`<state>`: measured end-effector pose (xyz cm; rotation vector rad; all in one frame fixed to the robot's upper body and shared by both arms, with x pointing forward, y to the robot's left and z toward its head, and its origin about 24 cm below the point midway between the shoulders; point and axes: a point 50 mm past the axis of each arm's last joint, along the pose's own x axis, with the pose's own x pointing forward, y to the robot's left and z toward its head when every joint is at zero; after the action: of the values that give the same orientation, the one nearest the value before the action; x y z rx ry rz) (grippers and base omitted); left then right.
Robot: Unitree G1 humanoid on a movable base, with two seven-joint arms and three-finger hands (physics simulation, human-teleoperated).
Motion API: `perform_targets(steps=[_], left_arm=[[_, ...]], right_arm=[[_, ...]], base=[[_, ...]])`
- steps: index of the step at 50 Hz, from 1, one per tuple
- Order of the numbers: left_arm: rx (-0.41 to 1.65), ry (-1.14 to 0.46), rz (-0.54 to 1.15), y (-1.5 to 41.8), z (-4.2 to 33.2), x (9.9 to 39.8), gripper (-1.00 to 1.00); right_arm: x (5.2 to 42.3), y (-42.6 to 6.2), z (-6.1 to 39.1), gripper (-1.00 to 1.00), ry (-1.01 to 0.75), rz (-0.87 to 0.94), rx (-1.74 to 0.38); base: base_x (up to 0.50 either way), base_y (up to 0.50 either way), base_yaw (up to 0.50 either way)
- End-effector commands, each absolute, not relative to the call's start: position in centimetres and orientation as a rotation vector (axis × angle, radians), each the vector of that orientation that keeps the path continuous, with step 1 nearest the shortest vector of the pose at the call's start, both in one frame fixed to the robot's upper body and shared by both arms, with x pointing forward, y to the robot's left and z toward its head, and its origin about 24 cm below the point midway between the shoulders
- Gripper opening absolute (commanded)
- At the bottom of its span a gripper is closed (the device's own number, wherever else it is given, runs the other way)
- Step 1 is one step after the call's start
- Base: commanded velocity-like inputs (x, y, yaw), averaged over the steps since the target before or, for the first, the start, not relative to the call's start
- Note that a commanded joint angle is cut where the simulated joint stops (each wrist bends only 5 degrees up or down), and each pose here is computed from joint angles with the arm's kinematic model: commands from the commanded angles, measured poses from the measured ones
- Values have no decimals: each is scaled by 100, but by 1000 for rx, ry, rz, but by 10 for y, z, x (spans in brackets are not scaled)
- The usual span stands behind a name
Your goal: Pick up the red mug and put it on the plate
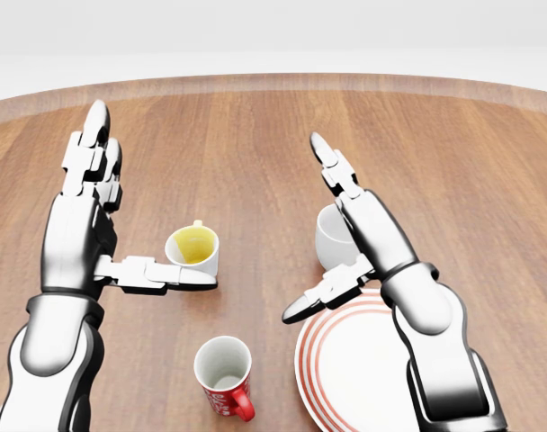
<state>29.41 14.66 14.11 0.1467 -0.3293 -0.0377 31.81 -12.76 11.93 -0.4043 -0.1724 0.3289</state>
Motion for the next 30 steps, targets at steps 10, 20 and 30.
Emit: perform_targets(steps=[10, 20, 30], left_arm=[[143, -327, -37, 147, 141, 294, 100], [145, -323, -36, 148, 140, 294, 100], [142, -328, -39, 147, 141, 295, 100]], right_arm=[[338, -90, 108, 100, -88, 446, -515], [343, -76, 82, 100, 23, 481, -533], [349, -70, 70, 100, 93, 496, -549]], base=[[0, 0, 0], [0, 0, 0], [0, 0, 0]])
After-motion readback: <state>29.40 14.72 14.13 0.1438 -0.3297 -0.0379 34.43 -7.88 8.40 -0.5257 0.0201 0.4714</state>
